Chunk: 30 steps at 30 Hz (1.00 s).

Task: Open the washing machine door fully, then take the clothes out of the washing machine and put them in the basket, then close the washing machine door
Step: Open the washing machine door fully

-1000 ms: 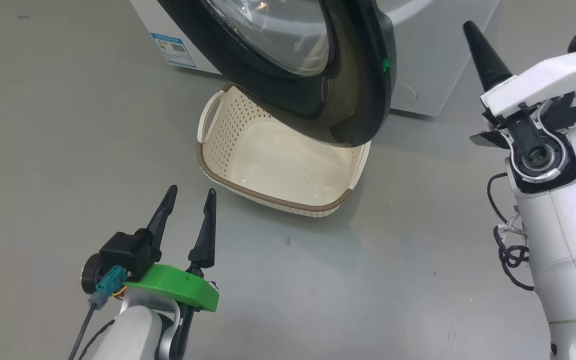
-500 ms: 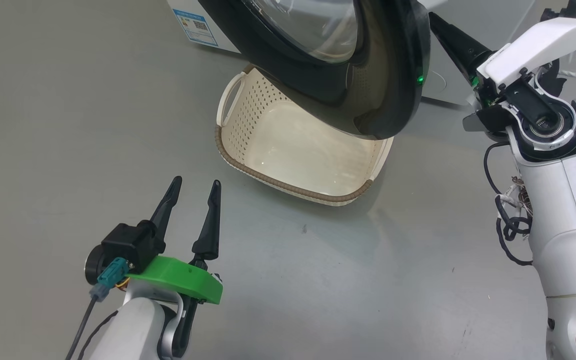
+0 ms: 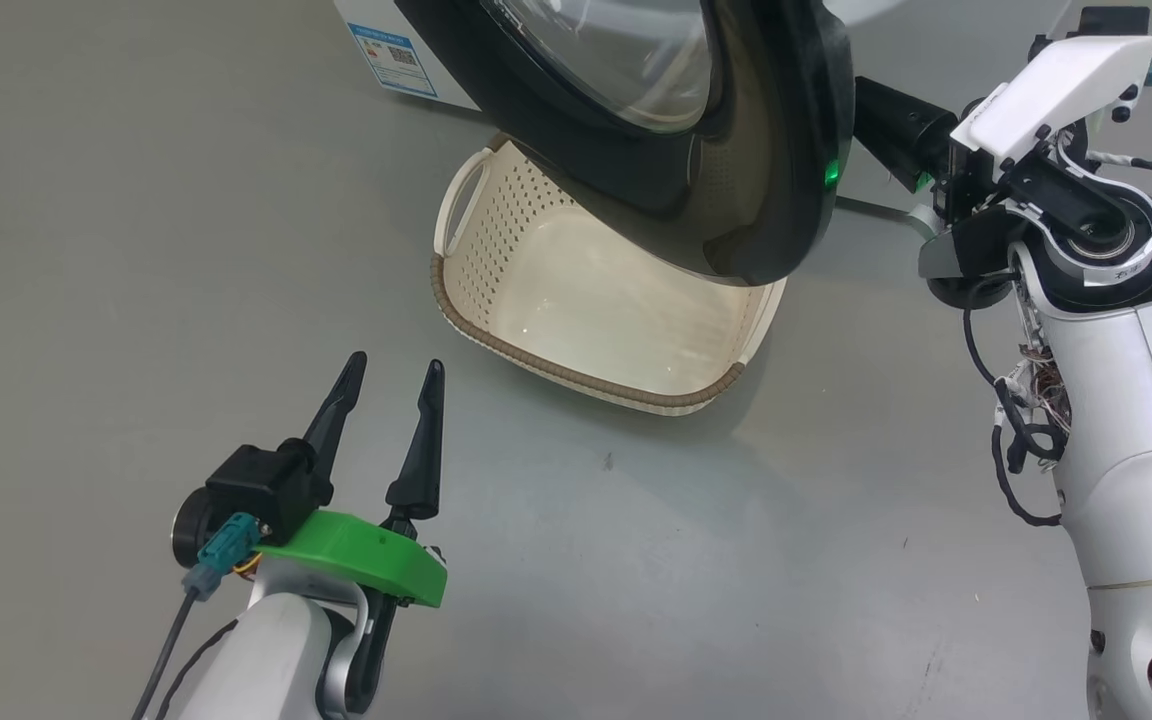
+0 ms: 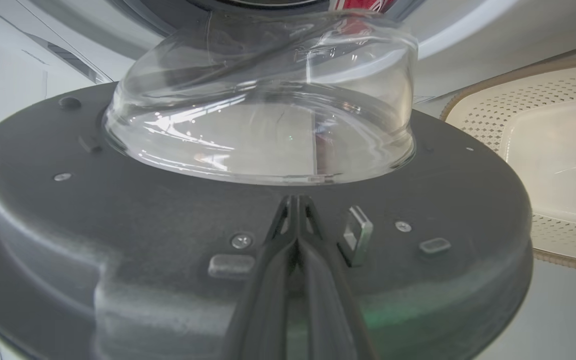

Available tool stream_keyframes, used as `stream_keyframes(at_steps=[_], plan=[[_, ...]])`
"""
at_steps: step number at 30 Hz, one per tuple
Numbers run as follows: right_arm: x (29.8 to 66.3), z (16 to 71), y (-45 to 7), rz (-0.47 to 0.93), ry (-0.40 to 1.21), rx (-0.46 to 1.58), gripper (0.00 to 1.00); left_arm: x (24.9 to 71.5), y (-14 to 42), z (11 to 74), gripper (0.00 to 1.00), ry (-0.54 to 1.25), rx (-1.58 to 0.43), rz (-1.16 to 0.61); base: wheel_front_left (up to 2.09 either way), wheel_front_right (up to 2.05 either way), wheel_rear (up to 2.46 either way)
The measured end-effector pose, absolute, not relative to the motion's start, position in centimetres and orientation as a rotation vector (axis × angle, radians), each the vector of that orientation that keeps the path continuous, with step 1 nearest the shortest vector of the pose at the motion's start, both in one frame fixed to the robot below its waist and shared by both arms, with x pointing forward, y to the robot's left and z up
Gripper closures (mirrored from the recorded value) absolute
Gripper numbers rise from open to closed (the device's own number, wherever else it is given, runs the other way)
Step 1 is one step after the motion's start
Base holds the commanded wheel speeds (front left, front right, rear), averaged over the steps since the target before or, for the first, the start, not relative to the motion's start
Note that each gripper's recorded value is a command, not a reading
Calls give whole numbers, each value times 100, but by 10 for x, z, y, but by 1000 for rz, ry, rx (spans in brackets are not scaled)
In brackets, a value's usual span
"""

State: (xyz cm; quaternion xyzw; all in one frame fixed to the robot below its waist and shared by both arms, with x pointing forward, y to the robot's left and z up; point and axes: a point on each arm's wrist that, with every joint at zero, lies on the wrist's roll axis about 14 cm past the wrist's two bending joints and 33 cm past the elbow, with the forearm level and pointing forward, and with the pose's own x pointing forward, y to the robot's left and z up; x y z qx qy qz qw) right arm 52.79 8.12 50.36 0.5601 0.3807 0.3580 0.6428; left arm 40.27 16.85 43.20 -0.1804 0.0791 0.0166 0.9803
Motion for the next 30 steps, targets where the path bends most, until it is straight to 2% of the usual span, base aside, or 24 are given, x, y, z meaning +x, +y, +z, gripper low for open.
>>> stream_keyframes(at_steps=[18,30], plan=[[503,511,95,899,1019,1344,100,400,170,438,0,144,-359,38,0,0,0],[462,513,117,1005,1155,1299,100,397,173,447,0,122,-355,46,0,0,0]])
